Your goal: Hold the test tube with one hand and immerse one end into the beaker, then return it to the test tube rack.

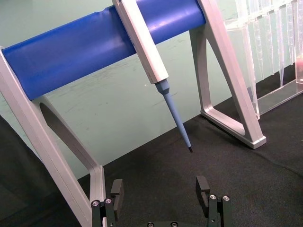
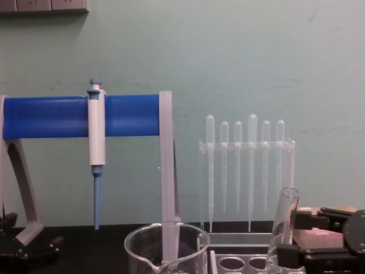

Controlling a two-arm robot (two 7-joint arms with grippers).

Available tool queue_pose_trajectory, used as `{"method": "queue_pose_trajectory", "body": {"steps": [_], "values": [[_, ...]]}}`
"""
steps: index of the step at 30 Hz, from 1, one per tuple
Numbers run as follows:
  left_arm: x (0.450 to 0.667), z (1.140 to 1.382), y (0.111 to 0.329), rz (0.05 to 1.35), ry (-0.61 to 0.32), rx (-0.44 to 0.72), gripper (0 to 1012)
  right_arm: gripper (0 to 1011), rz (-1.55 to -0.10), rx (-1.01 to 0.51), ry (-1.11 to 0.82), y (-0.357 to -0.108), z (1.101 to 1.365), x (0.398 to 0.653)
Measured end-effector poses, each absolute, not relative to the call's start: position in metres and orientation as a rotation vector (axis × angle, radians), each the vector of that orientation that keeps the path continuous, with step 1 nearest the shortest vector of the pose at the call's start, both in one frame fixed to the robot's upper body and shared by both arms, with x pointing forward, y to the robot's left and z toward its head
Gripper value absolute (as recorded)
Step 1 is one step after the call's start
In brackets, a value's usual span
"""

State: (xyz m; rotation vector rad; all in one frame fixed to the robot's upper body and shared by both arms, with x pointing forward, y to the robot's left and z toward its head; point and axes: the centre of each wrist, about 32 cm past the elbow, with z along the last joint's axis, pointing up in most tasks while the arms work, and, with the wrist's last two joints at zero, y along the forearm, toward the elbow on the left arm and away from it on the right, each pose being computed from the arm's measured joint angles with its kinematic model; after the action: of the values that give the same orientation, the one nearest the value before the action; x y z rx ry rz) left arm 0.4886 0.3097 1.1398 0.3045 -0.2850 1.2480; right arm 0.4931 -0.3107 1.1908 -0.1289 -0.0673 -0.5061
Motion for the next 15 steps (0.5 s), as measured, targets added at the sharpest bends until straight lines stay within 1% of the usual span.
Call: {"method": "queue_pose_trajectory", "body": {"steps": [8,15], "values": [[0.489,1.14,0.31,1.248,-0.285,0.305,1000,1000,-0.523,-0.142,-0.086,-0.296,1.19,0.503],[0.489,1.14,0.31,1.248,-0.285,0.304,1000,1002,-0.524,-0.142,-0.084,-0.297,1.189,0.503]]}}
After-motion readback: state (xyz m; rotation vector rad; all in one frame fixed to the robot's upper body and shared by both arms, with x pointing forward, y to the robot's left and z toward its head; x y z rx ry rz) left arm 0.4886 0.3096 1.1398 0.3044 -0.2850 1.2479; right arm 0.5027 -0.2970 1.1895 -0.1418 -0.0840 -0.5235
